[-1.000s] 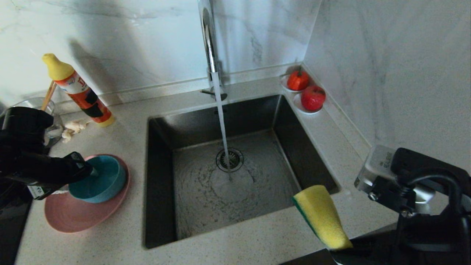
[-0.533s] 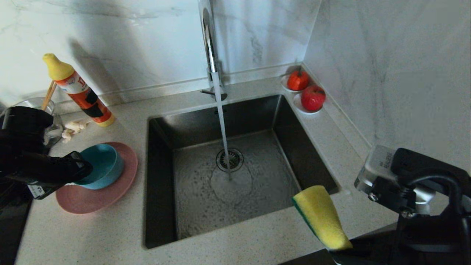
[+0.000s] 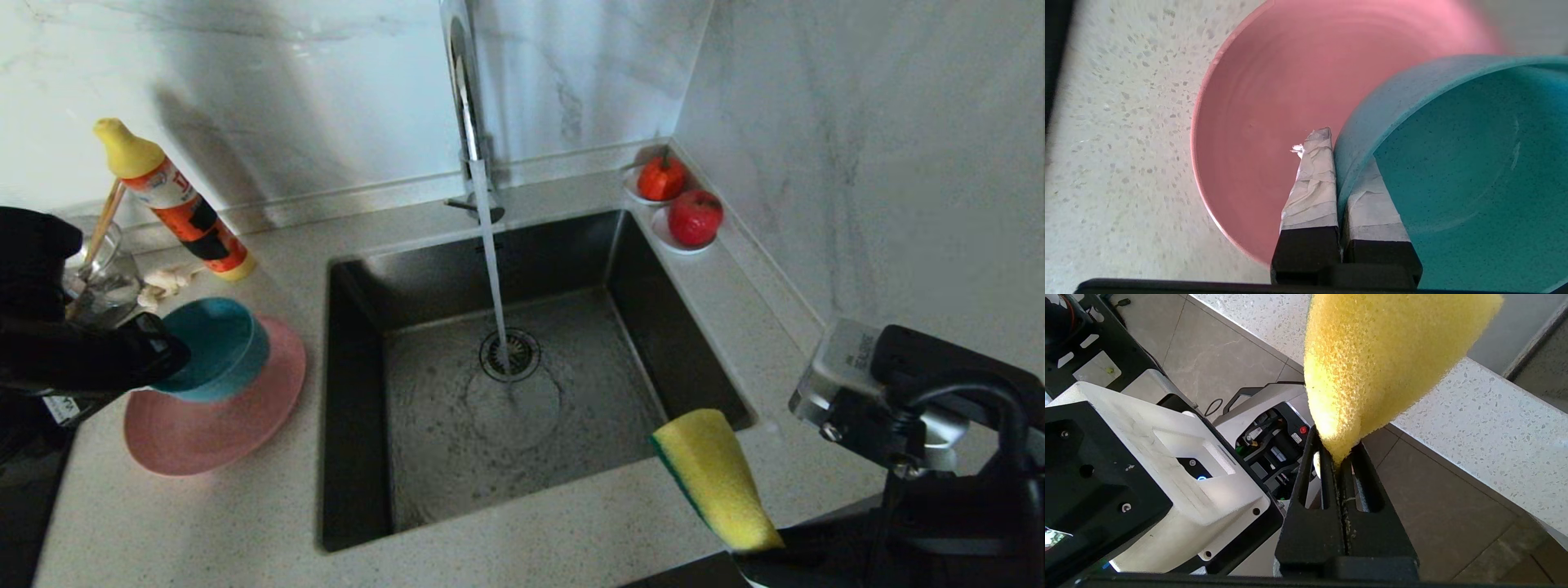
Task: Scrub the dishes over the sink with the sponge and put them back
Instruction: Pick up a bowl and the sponge
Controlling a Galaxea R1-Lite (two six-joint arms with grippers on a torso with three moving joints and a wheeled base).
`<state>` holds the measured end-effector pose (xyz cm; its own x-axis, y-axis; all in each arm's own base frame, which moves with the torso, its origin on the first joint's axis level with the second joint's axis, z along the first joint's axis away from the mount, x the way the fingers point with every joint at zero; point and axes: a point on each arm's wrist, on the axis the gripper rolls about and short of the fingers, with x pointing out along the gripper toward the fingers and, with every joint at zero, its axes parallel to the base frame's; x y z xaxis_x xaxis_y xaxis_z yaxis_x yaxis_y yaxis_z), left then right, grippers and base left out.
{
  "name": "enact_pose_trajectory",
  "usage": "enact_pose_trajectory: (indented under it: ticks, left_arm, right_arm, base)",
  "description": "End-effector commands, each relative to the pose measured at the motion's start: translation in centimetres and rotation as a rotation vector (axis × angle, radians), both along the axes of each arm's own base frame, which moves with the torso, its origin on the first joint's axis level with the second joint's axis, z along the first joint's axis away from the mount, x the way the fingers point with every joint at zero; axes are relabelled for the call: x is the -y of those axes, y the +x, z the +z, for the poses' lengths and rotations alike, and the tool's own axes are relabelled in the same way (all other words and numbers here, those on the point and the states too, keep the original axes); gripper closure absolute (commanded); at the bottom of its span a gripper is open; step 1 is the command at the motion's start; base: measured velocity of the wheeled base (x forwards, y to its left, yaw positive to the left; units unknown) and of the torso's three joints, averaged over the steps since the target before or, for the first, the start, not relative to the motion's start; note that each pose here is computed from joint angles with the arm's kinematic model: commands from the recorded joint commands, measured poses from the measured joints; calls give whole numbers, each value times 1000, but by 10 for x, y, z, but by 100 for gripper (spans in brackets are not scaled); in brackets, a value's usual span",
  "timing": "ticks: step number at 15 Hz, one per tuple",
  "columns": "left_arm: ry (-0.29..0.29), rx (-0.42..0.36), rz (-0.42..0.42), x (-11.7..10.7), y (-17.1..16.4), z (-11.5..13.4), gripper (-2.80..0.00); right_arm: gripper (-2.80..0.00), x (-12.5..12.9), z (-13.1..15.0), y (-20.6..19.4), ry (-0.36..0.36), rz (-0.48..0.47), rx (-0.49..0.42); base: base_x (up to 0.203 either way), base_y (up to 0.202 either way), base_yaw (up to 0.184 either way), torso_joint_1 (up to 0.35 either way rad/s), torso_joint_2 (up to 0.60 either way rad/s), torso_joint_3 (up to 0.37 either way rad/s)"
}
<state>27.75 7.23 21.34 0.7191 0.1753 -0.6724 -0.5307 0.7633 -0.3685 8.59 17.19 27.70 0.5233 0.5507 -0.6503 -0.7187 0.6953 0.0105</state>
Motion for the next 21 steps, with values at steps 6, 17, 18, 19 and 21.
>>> enact_pose_trajectory:
  ticks: [6, 17, 18, 19, 21]
  left_arm:
    - [91, 178, -83, 24, -52, 63, 0]
    - [103, 230, -431, 126, -16, 86, 0]
    - [108, 223, -450, 135, -12, 84, 0]
    - [109, 207, -472, 144, -8, 79, 0]
    - [111, 183, -492, 155, 5, 67, 0]
  right_arm:
    - [0, 0, 1, 0, 4, 0, -3]
    - [0, 3, 19, -3, 107, -25, -8]
    - [0, 3, 20, -3, 110, -26, -9]
    - [0, 4, 20, -4, 113, -17, -13]
    - [0, 2, 20, -5, 121, -3, -34]
  base:
    - [0, 0, 0, 0, 0, 0]
    - [0, 0, 0, 0, 0, 0]
    - [0, 0, 0, 0, 0, 0]
    - [0, 0, 0, 0, 0, 0]
    - [0, 0, 0, 0, 0, 0]
